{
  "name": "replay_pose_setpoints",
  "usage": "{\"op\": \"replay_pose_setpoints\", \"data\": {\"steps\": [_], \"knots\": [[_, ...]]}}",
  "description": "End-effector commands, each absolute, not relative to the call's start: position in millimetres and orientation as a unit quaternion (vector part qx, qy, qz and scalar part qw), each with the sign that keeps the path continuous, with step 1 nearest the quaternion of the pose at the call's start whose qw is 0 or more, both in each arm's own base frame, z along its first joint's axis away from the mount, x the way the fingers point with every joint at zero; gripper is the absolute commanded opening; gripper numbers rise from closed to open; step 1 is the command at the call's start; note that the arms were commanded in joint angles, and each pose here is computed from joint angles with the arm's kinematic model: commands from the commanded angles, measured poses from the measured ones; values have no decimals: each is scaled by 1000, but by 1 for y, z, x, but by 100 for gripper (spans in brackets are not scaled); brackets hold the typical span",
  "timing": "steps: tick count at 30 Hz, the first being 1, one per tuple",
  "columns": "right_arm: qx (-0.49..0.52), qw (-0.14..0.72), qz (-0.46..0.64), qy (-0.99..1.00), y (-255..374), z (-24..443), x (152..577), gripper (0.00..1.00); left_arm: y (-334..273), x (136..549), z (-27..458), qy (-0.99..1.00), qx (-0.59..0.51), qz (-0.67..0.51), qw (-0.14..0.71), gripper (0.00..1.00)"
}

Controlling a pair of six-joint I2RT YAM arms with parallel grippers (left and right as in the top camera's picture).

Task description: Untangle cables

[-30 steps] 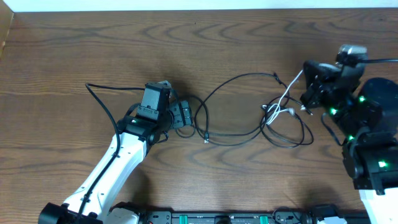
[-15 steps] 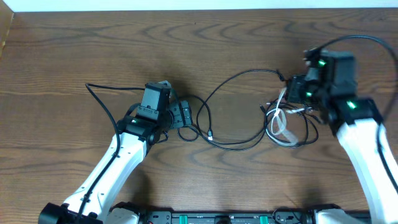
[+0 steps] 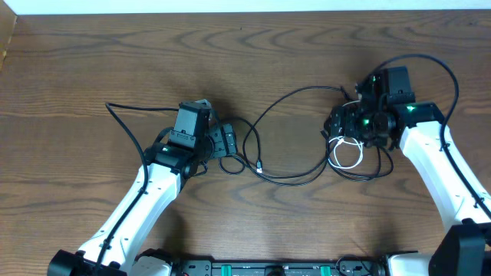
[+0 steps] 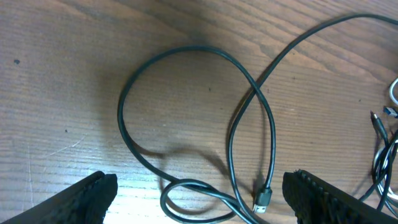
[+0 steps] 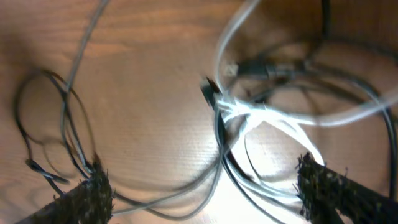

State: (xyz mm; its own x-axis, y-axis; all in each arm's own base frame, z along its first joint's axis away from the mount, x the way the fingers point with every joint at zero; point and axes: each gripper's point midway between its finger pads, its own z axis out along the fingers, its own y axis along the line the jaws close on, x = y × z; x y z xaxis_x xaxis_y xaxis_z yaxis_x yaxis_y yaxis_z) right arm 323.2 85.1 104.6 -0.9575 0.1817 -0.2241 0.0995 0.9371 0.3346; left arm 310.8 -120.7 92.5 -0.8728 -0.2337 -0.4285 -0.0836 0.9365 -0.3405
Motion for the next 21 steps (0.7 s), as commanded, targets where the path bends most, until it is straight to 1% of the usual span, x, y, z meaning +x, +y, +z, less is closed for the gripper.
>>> {"op": "replay_pose_setpoints", "data": {"steps": [1, 2, 6, 8, 10, 12, 16, 18, 21], "knots": [[110, 106, 110, 982, 65, 101, 307, 91, -117, 311, 89, 956, -88, -150, 237, 91], [134, 83, 82, 984, 55, 91, 294, 89, -117, 311, 89, 956, -88, -150, 237, 91], [152, 57, 73, 984, 52, 69, 277, 86, -117, 311, 89, 956, -88, -150, 237, 91], [150, 62, 74, 984, 52, 57, 276, 85, -117, 311, 89, 956, -88, -150, 237, 91], [133, 80, 78, 985, 53, 47, 281, 78, -117, 311, 89, 956, -88, -150, 237, 91], [113, 98, 80, 985, 53, 40, 285, 74, -117, 311, 89, 956, -88, -150, 237, 91], [101, 115, 83, 985, 54, 37, 291, 60, -117, 311, 89, 956, -88, -150, 237, 91], [90, 124, 83, 985, 54, 38, 294, 51, -117, 311, 89, 956, -88, -150, 237, 91], [89, 131, 85, 984, 55, 39, 298, 34, -117, 311, 89, 956, -88, -150, 237, 91]]}}
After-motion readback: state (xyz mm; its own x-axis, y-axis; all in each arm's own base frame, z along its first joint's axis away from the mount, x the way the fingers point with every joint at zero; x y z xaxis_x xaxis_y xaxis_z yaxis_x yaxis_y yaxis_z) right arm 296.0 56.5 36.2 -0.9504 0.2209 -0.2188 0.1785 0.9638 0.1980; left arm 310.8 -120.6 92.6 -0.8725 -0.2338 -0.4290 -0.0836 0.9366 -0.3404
